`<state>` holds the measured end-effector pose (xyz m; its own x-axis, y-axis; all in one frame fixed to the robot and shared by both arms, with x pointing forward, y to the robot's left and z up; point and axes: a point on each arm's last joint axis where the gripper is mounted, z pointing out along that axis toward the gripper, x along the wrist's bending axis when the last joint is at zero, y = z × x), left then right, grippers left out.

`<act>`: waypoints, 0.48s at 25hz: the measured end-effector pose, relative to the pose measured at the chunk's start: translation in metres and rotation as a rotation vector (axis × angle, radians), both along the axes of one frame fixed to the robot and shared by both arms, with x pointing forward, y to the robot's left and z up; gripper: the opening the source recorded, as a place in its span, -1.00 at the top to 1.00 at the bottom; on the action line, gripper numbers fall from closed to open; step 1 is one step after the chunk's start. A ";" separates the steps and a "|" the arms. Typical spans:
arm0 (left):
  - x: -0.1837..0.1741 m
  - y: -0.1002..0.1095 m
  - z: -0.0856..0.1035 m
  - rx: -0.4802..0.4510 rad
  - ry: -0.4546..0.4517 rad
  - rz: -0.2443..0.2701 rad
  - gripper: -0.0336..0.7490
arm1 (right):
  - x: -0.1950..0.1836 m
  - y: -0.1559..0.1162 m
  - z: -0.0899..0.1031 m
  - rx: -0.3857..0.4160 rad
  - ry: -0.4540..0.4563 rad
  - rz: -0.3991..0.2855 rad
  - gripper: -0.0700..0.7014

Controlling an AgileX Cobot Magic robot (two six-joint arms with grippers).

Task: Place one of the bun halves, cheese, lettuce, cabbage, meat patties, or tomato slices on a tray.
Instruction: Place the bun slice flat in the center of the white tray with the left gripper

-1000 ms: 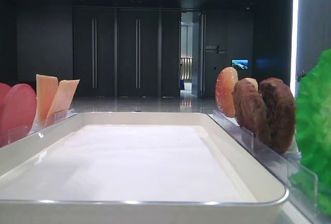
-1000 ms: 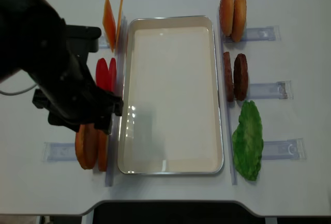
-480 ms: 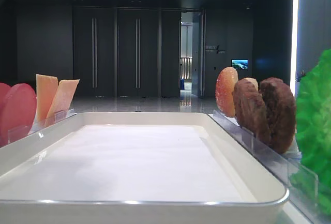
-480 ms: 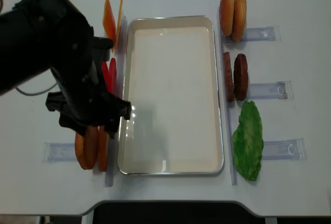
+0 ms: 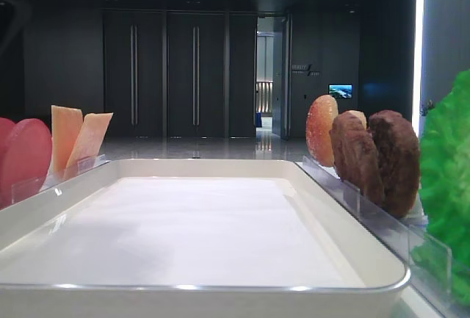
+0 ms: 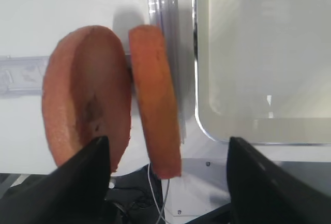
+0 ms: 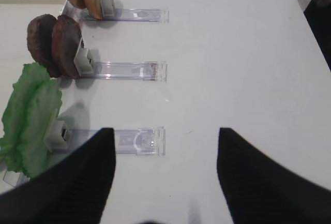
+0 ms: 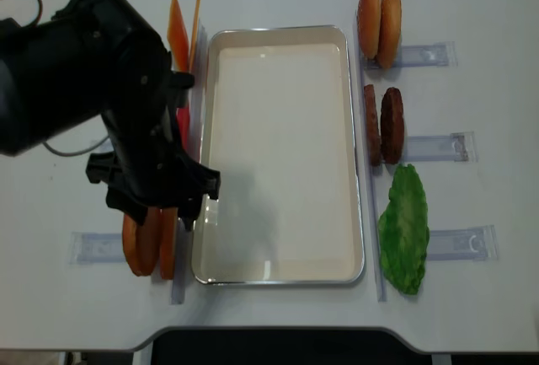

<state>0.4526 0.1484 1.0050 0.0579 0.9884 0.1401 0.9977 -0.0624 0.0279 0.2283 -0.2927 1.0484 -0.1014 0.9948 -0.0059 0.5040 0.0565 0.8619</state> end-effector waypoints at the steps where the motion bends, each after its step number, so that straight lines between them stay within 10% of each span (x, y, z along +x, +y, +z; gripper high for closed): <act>1: 0.001 -0.001 0.000 -0.006 -0.006 -0.001 -0.45 | 0.000 0.000 0.000 0.000 0.000 0.000 -0.26; 12: 0.006 -0.005 -0.016 0.024 0.031 -0.005 -0.45 | 0.000 0.000 0.000 0.000 0.000 0.000 -0.26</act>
